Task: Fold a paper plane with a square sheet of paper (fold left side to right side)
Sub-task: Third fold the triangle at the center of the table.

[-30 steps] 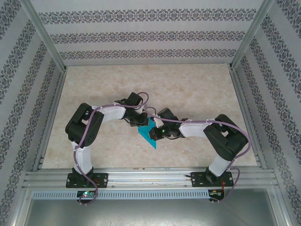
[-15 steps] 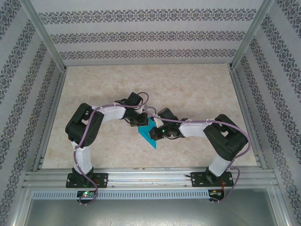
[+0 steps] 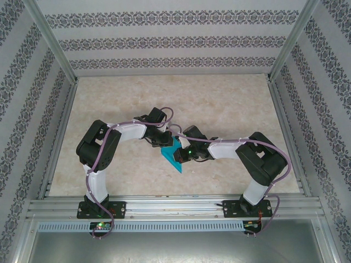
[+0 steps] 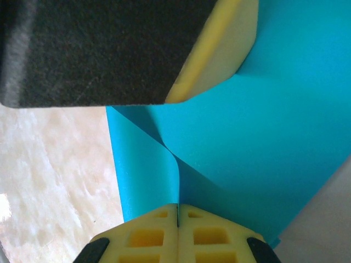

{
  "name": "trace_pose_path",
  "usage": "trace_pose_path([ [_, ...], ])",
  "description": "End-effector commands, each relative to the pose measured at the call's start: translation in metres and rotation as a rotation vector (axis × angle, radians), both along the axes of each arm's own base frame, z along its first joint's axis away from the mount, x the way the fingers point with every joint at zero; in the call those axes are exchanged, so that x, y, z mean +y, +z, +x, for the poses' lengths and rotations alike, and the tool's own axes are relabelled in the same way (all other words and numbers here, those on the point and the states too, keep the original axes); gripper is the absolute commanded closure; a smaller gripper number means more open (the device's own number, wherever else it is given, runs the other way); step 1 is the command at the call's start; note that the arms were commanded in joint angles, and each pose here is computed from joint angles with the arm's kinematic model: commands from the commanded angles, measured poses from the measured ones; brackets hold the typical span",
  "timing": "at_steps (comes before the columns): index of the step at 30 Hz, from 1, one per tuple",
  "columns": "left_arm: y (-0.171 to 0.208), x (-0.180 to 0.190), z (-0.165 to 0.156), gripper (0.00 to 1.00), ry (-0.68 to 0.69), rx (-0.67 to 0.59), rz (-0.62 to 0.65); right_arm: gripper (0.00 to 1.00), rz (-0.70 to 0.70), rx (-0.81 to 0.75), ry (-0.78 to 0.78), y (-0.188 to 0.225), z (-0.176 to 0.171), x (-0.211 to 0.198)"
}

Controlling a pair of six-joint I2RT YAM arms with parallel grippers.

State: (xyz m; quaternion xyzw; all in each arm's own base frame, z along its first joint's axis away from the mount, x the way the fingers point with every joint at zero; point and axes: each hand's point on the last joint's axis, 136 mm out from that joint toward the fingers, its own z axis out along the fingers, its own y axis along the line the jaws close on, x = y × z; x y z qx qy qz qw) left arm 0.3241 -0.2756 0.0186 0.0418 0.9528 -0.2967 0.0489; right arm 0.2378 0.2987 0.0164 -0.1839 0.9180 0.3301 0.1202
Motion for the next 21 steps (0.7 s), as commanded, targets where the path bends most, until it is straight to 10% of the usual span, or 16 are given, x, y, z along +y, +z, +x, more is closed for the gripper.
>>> trace_pose_path([
  [1, -0.023, 0.006, -0.019, 0.97, -0.001, 0.062, 0.065, 1.0, -0.036, 0.034, -0.006, -0.011, -0.003, -0.005],
  [21, 0.078, 0.036, 0.023, 0.87, 0.101, -0.197, -0.024, 1.0, -0.074, 0.076, -0.02, -0.028, -0.013, -0.017],
])
